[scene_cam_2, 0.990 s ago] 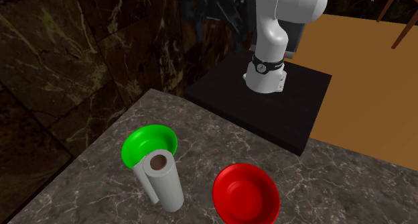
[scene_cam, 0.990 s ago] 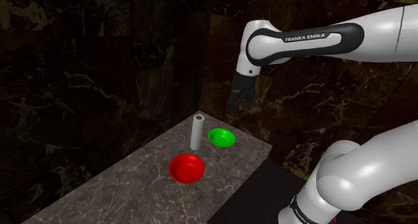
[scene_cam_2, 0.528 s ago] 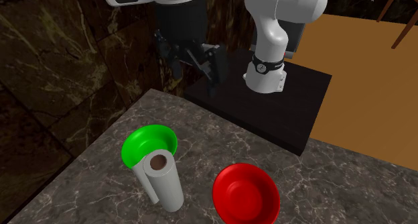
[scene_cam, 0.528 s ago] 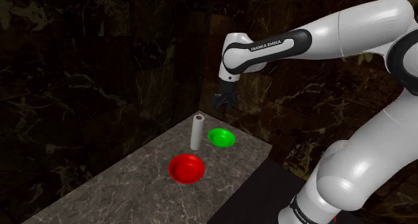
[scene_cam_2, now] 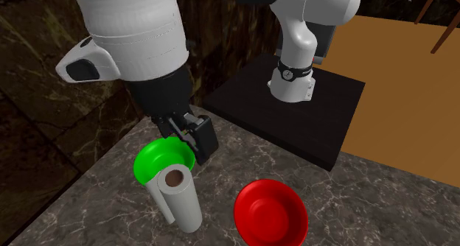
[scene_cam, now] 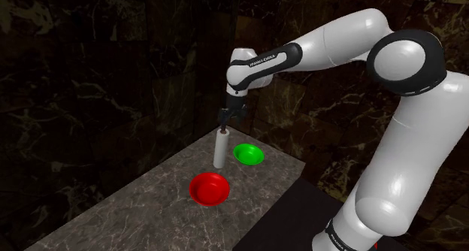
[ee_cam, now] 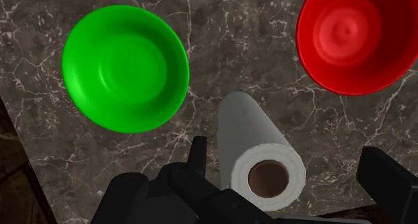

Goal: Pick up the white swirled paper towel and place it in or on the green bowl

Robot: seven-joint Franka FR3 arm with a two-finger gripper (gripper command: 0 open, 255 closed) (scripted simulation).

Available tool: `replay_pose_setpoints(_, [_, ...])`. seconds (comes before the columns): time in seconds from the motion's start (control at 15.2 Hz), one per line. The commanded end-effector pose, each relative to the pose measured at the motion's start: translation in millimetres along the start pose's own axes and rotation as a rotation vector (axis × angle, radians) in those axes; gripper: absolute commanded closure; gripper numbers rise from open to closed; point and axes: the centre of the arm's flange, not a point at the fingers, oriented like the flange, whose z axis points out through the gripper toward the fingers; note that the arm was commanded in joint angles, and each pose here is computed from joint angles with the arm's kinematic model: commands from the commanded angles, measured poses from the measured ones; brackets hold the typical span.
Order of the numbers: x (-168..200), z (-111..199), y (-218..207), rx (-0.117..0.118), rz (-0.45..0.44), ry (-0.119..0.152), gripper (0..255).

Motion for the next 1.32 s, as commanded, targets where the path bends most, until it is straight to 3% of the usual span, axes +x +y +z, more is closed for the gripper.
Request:
replay_pose_setpoints(0.0, [19, 11, 1, 0.001, 0.004, 0.006, 0])
replay_pose_setpoints(0.26, [59, 31, -1, 0.002, 0.011, 0.016, 0])
replay_pose_setpoints(0.79, [59, 71, -1, 0.002, 0.011, 0.016, 0])
replay_pose_setpoints(1.25, [59, 71, -1, 0.002, 0.011, 0.016, 0])
